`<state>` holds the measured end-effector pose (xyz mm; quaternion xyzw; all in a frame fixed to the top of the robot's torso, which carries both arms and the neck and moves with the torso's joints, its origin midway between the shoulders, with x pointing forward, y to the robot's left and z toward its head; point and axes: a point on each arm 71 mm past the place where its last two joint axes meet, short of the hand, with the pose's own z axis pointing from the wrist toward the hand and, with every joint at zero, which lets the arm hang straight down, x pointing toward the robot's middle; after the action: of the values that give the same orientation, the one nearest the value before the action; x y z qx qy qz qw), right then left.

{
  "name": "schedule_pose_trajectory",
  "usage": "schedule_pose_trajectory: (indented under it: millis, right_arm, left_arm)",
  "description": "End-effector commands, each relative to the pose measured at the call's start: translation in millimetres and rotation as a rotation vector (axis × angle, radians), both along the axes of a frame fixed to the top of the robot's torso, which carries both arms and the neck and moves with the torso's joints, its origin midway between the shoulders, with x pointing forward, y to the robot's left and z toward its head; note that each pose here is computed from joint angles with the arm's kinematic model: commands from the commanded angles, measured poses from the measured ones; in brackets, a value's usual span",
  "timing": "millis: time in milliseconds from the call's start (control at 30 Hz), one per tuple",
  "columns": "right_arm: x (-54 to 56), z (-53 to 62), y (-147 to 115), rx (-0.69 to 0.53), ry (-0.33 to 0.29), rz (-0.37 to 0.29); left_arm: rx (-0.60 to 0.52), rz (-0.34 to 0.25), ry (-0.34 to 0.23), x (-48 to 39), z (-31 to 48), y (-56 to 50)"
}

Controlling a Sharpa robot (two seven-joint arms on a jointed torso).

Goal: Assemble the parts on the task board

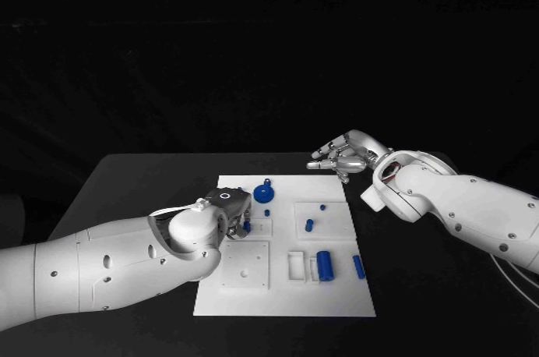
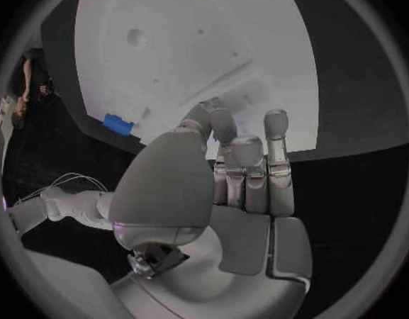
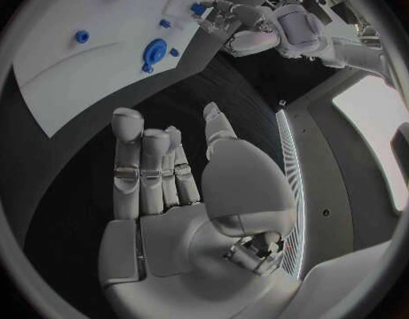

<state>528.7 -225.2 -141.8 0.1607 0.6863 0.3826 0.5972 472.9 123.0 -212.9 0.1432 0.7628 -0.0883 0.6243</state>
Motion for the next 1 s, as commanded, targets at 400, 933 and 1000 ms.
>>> schedule_pose_trajectory:
  millis: [400,933,1000]
  right_arm:
    - [-0.7,-1.0,0.5,-0.010,-0.005,0.005]
    - [-0.6,-2.8,0.0,-0.011,-0.001,0.004]
    - [-0.6,-3.0,0.1,-0.010,0.000,0.004]
  left_arm:
    - [0.044,-0.012,-0.018,0.5,-1.9,-4.0]
    - [0.051,-0.019,-0.034,0.2,-1.9,-6.3]
    - [0.053,-0.020,-0.036,0.5,-1.8,-6.5]
